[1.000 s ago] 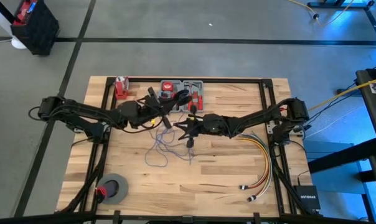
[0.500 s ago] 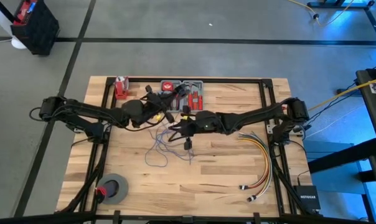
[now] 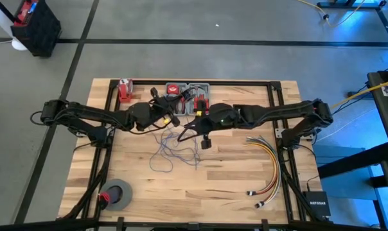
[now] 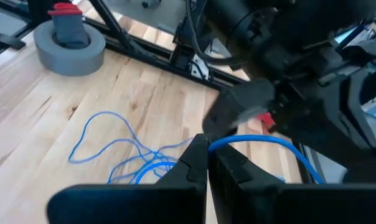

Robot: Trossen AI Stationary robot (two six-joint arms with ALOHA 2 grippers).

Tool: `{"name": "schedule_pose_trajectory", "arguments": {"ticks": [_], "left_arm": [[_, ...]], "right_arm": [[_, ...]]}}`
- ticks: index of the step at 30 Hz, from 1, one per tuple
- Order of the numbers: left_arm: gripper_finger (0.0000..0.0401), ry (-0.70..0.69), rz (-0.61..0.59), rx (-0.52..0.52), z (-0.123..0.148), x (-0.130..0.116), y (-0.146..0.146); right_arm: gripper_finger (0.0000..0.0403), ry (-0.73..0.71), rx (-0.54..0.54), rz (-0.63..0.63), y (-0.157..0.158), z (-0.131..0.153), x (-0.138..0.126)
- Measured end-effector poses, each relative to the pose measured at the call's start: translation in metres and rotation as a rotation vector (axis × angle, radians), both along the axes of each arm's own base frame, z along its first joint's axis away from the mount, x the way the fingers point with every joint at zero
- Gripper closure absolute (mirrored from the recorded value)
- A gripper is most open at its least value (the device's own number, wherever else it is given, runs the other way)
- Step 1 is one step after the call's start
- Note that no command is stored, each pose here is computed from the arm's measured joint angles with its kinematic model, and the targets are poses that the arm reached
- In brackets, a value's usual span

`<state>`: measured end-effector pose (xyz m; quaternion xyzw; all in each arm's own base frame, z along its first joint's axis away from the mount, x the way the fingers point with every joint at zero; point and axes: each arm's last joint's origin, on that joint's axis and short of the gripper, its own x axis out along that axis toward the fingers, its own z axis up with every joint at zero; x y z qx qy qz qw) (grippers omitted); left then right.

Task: Coil cords
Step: Coil the blue wire into the black spool

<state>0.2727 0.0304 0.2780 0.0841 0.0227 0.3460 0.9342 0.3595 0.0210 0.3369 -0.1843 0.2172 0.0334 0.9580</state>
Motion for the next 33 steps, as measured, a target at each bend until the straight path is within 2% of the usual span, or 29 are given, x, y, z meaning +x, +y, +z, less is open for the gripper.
{"name": "schedule_pose_trajectory", "arguments": {"ticks": [9,20,26,29,33], "left_arm": [[0.0400,-0.010,-0.004,-0.009,0.000,0.000,-0.001],[0.0400,-0.001,-0.004,0.004,0.000,0.000,-0.001],[0.0400,0.000,-0.003,0.003,0.000,0.000,-0.001],[0.0400,0.008,-0.003,0.009,0.000,0.000,-0.001],[0.0400,0.027,-0.005,0.024,-0.001,0.000,-0.001]], "right_arm": [[0.0397,0.109,-0.004,0.009,0.000,-0.003,-0.008],[0.0397,-0.168,-0.126,0.076,0.001,0.017,0.008],[0.0397,-0.108,-0.101,0.145,-0.001,-0.006,0.023],[0.0397,-0.138,-0.170,0.119,-0.002,-0.002,0.026],[0.0397,-0.188,-0.279,0.016,-0.006,0.026,0.027]]}}
